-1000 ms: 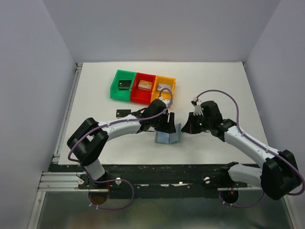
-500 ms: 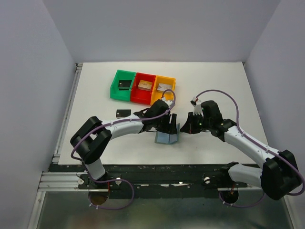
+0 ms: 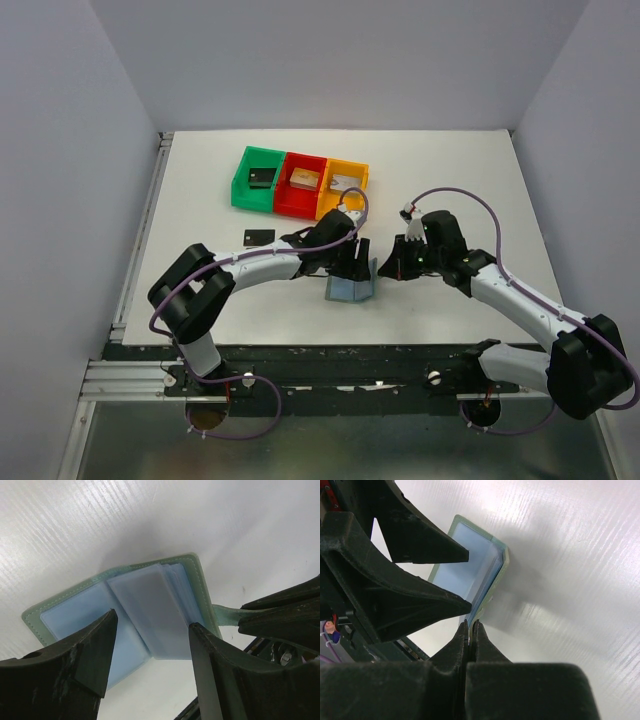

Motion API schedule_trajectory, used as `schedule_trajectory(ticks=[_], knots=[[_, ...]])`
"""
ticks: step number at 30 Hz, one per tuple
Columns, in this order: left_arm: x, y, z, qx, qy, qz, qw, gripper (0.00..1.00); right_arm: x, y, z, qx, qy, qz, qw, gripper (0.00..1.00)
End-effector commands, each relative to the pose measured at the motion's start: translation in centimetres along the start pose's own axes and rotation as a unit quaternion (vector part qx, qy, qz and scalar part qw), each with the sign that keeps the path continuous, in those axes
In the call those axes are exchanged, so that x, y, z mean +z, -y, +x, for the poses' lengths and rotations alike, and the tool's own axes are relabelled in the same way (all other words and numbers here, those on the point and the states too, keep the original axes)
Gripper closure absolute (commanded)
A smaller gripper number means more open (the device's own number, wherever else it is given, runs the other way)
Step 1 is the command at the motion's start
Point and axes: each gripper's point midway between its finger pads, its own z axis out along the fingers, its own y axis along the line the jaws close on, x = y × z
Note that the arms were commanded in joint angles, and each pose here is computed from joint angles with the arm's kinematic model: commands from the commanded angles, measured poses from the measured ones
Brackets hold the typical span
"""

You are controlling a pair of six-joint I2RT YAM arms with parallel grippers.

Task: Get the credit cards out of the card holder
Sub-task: Remove the credit card from the card holder.

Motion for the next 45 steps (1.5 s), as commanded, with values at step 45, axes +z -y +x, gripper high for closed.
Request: schedule_trajectory(ticks=[45], knots=[[-1.4,1.5,-1.2,0.017,0.055,0.039,0.998,0.34,-0.8,-0.2,-0.8,-0.005,0.018,0.004,1.0,1.0]])
